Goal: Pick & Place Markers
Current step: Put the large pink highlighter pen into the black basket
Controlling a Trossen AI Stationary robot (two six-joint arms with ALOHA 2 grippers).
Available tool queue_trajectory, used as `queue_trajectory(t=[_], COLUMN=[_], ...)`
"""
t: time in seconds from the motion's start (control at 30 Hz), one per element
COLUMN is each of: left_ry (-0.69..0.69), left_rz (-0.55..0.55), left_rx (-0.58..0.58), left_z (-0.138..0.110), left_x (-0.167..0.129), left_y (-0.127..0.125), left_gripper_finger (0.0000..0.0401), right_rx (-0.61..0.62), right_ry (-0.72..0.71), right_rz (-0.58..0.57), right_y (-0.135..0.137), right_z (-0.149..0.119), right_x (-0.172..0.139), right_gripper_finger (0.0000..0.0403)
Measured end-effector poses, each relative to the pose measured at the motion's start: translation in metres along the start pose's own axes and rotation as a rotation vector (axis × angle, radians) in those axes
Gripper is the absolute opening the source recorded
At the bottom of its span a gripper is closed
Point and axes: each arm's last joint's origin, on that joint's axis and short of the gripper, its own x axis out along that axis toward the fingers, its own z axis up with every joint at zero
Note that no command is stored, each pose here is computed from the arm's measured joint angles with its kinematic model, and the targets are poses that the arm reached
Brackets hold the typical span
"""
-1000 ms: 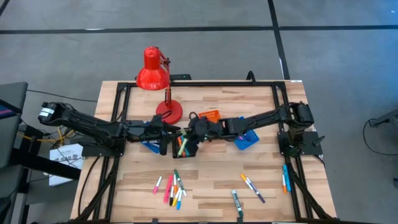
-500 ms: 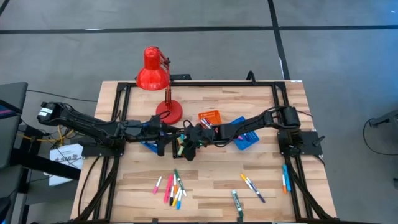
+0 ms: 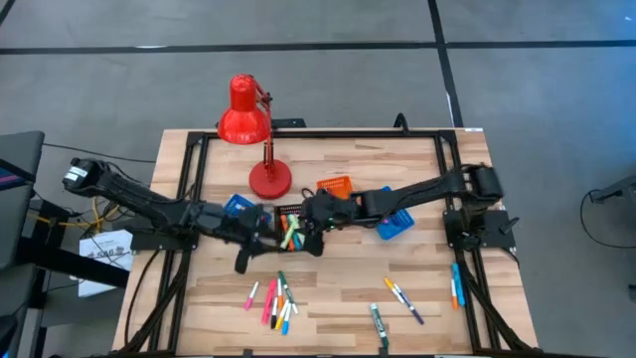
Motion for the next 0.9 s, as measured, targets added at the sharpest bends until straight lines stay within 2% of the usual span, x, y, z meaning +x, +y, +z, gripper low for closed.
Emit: queue_trajectory(t=[0.17,0.3,0.37,0.43,0.5,0.6,0.73,0.9], left_ry=[-0.034,0.089,0.178,0.272,0.372,0.532,0.696,0.854], left_rz=[0.033,0.152,0.223,0.272,0.294,0.314,0.369,0.426], left_rx=[0.02,0.057,0.018,-0.074,-0.179,-0.326,-0.485,-0.589], left_z=[0.014,0.033,0.038,0.037,0.028,-0.001,-0.038,-0.072], left_x=[0.003,0.005,0.008,0.015,0.024,0.041,0.062,0.071], left_y=[-0.032,-0.055,-0.064,-0.069,-0.072,-0.074,-0.076,-0.079], left_gripper_finger=[0.0124,0.012,0.012,0.012,0.012,0.012,0.012,0.012], right_rx=[-0.098,-0.13,-0.149,-0.168,-0.176,-0.174,-0.25,-0.241], right_ry=[-0.051,-0.008,0.047,0.1,0.145,0.18,0.178,0.124], right_rz=[0.035,0.053,0.057,0.059,0.059,0.035,0.045,0.045], right_y=[0.012,0.02,0.025,0.028,0.031,0.034,0.035,0.032], right_z=[0.022,0.02,0.013,0.001,-0.014,-0.033,-0.037,-0.029], right_x=[-0.058,-0.086,-0.09,-0.088,-0.081,-0.07,-0.062,-0.063], right_gripper_finger=[0.018,0.0172,0.0168,0.0165,0.0162,0.0159,0.0157,0.0156])
